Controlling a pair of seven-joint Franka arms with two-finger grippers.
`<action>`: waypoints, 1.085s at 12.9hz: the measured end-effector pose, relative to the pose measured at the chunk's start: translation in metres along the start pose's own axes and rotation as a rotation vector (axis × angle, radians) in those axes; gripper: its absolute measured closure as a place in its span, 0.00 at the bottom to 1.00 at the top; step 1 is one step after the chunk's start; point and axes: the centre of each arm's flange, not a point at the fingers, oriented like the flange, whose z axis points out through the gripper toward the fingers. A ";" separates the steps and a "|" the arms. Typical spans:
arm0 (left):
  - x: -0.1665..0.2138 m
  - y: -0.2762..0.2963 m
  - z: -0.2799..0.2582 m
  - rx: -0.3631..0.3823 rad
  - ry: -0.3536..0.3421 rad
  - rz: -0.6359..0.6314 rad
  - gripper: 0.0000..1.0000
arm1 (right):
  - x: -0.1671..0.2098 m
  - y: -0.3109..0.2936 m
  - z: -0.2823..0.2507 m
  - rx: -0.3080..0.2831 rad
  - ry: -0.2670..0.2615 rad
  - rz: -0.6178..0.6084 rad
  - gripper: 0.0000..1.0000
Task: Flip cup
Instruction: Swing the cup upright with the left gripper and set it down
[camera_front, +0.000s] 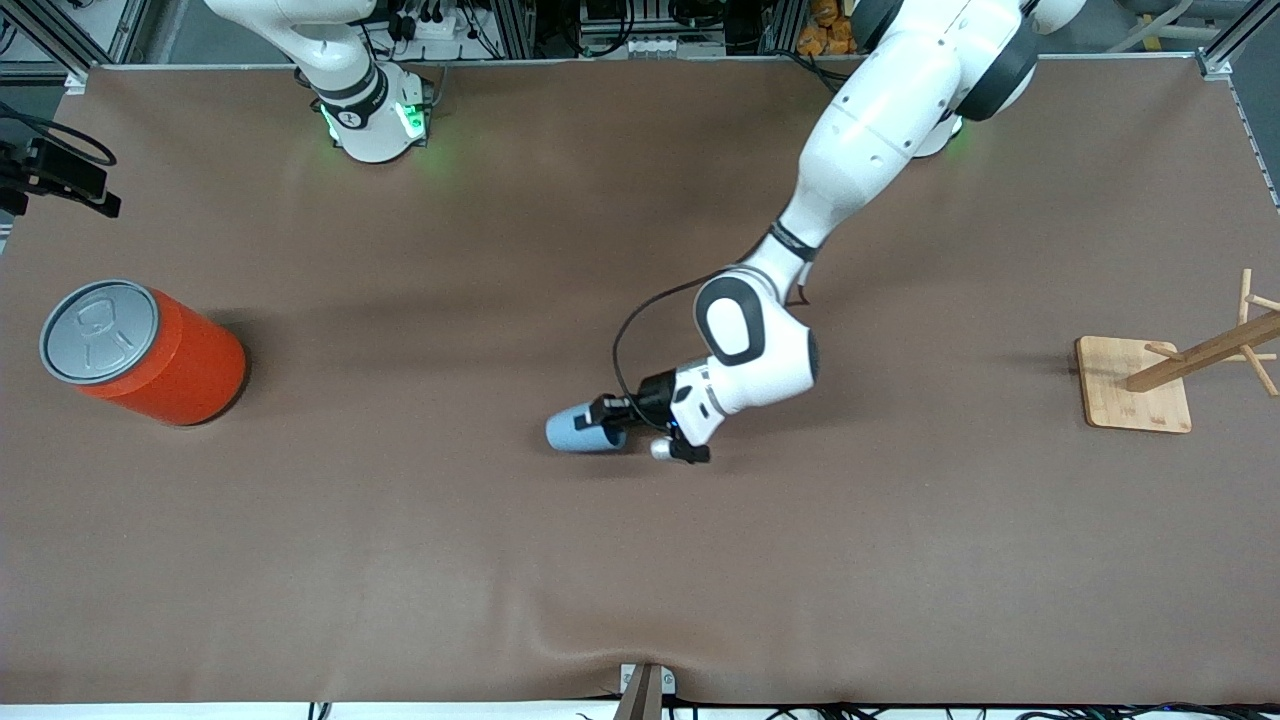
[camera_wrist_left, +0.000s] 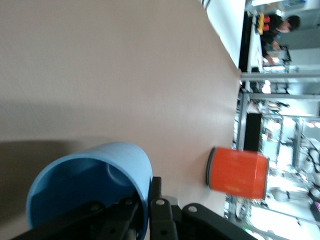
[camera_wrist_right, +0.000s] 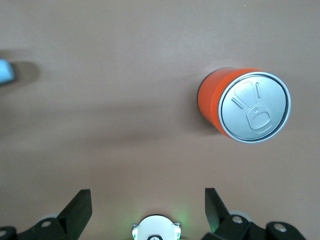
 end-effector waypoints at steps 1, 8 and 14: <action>0.019 0.021 -0.027 0.062 0.028 -0.001 0.94 | 0.001 -0.001 0.000 0.000 0.002 -0.001 0.00; 0.124 -0.007 -0.198 0.567 0.134 -0.032 0.95 | 0.022 0.000 0.007 -0.006 0.058 -0.001 0.00; 0.092 -0.048 -0.302 0.862 0.069 0.020 0.95 | 0.020 0.003 0.014 -0.005 0.002 0.005 0.00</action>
